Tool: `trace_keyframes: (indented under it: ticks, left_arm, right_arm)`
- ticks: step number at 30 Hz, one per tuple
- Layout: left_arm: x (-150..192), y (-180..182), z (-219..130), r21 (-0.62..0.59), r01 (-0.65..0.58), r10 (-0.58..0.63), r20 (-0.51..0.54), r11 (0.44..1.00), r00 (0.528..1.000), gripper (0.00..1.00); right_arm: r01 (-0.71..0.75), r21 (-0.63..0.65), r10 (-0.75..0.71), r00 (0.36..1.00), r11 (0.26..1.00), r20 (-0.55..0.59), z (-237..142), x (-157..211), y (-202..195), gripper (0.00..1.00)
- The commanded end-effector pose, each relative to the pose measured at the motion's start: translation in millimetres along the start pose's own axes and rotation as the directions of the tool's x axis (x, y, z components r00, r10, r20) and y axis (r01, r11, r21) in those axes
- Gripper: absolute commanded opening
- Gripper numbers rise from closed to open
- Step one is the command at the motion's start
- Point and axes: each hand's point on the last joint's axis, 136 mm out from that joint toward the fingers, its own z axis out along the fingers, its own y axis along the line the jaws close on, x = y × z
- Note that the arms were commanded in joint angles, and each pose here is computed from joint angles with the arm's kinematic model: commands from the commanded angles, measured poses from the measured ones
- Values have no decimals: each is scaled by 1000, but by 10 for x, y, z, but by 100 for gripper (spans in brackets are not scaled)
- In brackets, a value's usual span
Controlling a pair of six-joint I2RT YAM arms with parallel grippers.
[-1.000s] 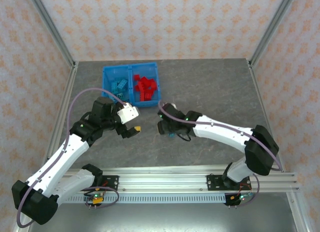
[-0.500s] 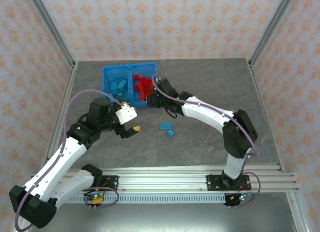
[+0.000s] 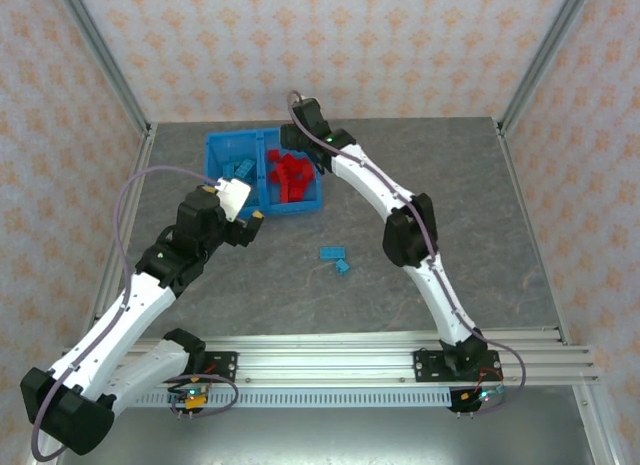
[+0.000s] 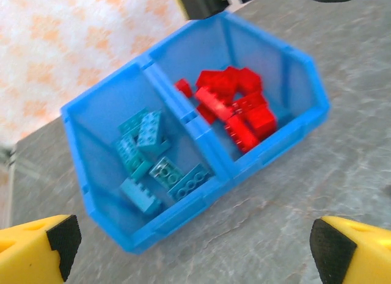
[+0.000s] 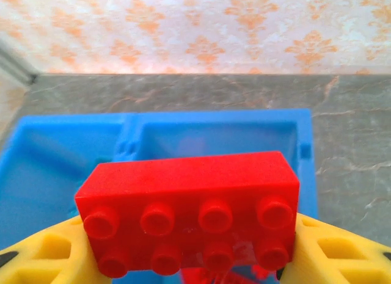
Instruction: Sort the legos into containers by color
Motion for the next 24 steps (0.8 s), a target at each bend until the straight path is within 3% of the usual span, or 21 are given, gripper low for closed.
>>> trace_keyframes:
  ticks: [1,4,8,15,19,24]
  left_arm:
    - [-76,293,-30,-142,107,-103,32,984,994,100]
    - [-91,412,-21,-175,244,-239,49,954,970,100]
    - [-96,514,4,-192,322,-325,17,927,946,100]
    - [82,722,47,-315,326,-368,-83,891,926,99]
    - [118,700,118,-308,317,-361,-98,897,927,98]
    - [116,634,197,-273,301,-340,-112,914,934,99]
  right_arm:
    - [54,37,-53,998,998,-37,16,55,-55,39]
    - [57,-31,-58,998,998,-20,-47,-35,78,51]
    - [69,-42,-67,997,997,28,-289,-284,119,63]
    - [77,-82,-69,993,994,98,-820,-670,202,73]
    - [104,-118,-91,990,987,109,-956,-729,267,86]
    - [117,-163,-103,991,980,91,-1155,-751,327,89]
